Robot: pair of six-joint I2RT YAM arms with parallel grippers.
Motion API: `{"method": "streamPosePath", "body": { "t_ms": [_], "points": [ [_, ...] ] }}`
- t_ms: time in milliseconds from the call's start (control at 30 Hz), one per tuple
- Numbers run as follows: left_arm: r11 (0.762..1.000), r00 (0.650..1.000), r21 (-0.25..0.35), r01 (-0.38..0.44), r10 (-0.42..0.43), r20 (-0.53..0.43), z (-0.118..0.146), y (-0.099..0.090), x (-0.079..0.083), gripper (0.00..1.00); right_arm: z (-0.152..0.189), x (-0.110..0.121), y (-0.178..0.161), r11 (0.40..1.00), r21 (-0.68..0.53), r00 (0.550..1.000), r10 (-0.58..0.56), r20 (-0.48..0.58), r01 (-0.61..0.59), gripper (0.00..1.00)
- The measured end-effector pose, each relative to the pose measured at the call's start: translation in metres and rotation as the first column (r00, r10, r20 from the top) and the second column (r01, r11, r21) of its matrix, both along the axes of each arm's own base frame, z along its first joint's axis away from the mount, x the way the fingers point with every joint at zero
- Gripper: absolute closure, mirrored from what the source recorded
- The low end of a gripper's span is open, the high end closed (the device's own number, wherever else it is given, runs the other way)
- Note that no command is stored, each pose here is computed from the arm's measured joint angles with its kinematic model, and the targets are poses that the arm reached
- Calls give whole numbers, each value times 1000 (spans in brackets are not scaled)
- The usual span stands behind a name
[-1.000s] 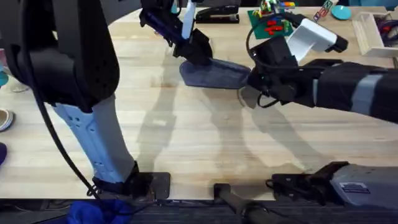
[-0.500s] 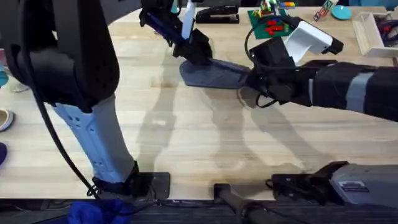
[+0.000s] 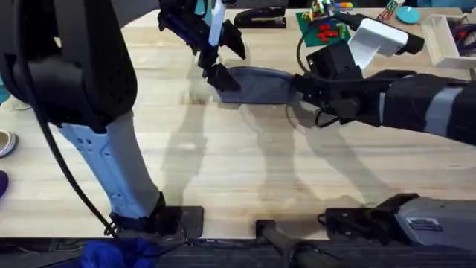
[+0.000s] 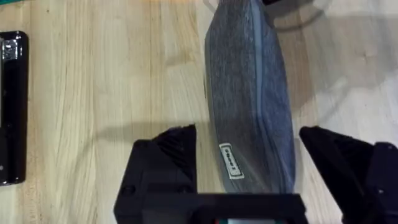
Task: Unzip the bag, pick up the pens from the table one at a time and place them inside, then zip the bag closed.
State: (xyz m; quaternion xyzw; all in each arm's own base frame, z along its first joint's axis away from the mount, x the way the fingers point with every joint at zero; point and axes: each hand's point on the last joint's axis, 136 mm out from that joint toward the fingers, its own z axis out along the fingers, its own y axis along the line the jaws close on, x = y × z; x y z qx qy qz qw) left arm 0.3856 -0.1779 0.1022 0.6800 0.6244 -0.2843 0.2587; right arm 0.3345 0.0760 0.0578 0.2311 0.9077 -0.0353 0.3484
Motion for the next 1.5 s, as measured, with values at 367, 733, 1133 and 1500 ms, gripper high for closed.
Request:
{"method": "streamPosePath", "body": {
  "t_ms": [367,733,1133,1500],
  "points": [
    [999,998,51,4,-1,-59,20,5,-9,5,12,2,-2,998,-50,999,48,18,-47,5],
    [997,992,71,8,1,-125,73,9,-24,6,88,-6,14,963,-53,950,271,158,-266,5],
    [976,946,112,-187,209,-247,121,11,-24,6,131,-43,22,891,-56,867,451,214,-450,5],
    [880,784,197,-433,475,-400,135,24,-18,4,165,-69,13,864,-96,814,499,297,-495,5]
  ]
}}
